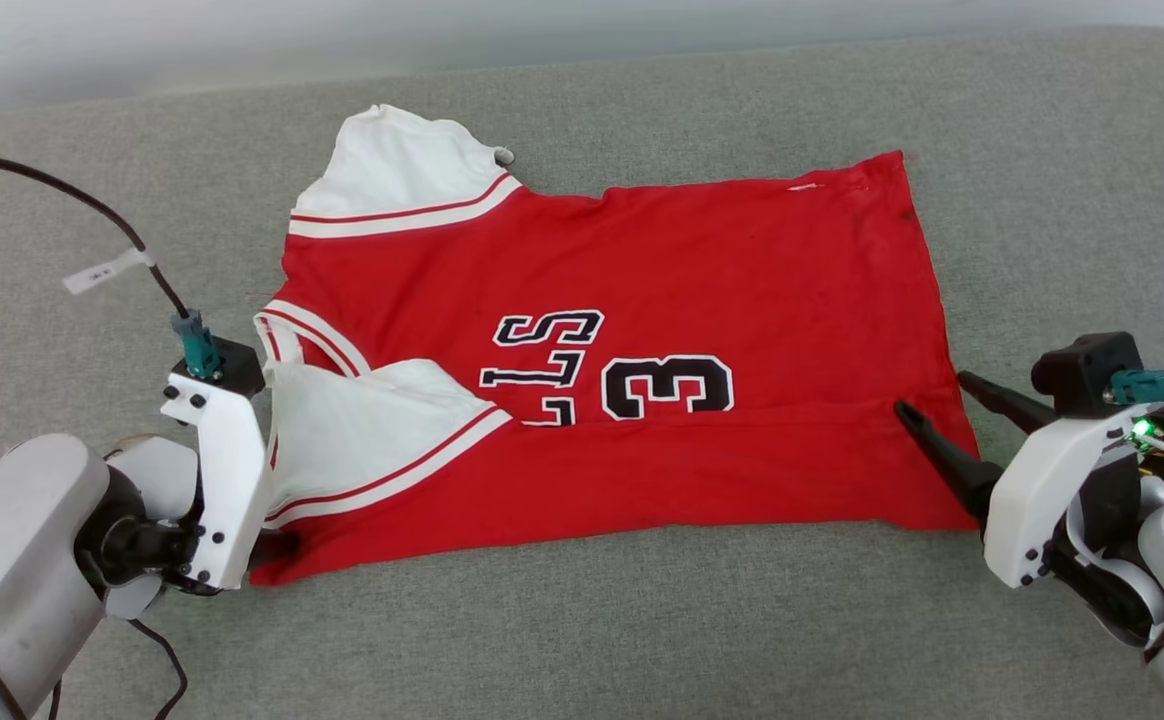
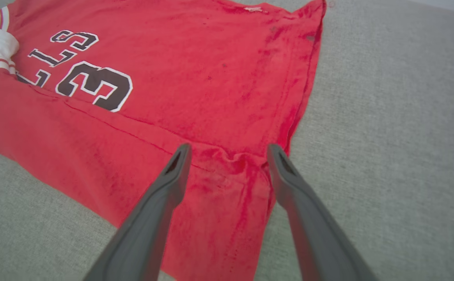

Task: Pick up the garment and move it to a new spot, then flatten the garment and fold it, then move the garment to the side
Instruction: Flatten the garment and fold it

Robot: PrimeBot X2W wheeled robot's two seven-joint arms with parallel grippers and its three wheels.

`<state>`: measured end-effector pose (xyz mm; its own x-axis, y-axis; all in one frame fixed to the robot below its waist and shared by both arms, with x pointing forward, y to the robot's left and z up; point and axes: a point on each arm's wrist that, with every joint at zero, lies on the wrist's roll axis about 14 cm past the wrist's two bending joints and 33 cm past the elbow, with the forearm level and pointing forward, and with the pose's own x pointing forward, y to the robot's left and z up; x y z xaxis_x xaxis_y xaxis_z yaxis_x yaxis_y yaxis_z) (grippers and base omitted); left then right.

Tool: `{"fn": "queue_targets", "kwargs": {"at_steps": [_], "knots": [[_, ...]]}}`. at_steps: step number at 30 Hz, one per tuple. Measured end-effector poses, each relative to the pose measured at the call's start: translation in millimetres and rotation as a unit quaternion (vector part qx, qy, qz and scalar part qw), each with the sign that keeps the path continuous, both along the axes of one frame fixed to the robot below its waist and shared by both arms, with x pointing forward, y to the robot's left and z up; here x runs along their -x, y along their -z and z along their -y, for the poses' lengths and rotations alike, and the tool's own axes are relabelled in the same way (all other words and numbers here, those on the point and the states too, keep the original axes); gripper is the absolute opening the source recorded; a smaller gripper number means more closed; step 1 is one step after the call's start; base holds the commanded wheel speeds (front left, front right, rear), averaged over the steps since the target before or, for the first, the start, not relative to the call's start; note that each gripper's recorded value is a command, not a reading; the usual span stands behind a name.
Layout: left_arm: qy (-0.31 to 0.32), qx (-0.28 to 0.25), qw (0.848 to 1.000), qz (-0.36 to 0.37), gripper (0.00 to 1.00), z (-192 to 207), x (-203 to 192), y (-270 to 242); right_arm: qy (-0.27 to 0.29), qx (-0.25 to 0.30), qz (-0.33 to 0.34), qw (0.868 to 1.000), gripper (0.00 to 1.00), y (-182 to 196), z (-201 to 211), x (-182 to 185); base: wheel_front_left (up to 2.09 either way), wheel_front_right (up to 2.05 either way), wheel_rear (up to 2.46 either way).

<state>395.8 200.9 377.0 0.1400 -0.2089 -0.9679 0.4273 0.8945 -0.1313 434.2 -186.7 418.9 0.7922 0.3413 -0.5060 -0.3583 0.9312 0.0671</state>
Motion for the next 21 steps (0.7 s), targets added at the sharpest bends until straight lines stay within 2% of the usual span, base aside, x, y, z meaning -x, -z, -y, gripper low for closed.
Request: {"fn": "queue_targets", "kwargs": {"at_steps": [2, 3, 4, 5, 10, 14, 18, 21], "knots": [[0.000, 0.002, 1.000, -0.004, 1.00, 1.6, 0.4, 4.6, 0.000, 0.001, -0.002, 1.000, 1.00, 1.2, 0.3, -0.6, 0.00, 0.00, 0.00], [0.000, 0.003, 1.000, -0.004, 0.67, 2.3, 0.2, 5.4, 0.001, 0.001, 0.001, 1.000, 1.00, -0.7, 1.0, -2.7, 0.00, 0.00, 0.00], [0.003, 0.004, 1.000, -0.002, 0.29, 2.9, 0.2, 5.9, 0.001, 0.001, 0.005, 1.000, 1.00, -3.3, 1.7, -5.2, 0.00, 0.00, 0.00], [0.004, 0.004, 1.000, -0.001, 0.00, 2.8, 0.6, 6.2, 0.001, 0.003, 0.010, 1.000, 1.00, -6.5, 2.5, -7.7, 0.00, 0.00, 0.00], [0.016, 0.011, 1.000, 0.024, 0.00, 6.4, -0.6, -1.7, -0.006, 0.036, 0.042, 0.998, 1.00, -33.4, 15.6, -23.1, 0.00, 0.00, 0.00], [0.024, 0.029, 0.997, 0.061, 0.00, 13.7, -5.5, -17.4, -0.028, 0.092, 0.039, 0.995, 1.00, -54.5, 27.3, -30.5, 0.00, 0.00, 0.00], [0.034, 0.027, 0.994, 0.098, 0.00, 9.7, -11.3, -35.6, -0.057, 0.146, -0.008, 0.988, 1.00, -64.7, 32.3, -28.7, 0.00, 0.00, 0.00], [0.043, 0.030, 0.992, 0.112, 0.00, 11.0, -11.6, -43.4, -0.085, 0.185, -0.089, 0.975, 1.00, -51.9, 33.7, -12.2, 0.00, 0.00, 0.00]]}}
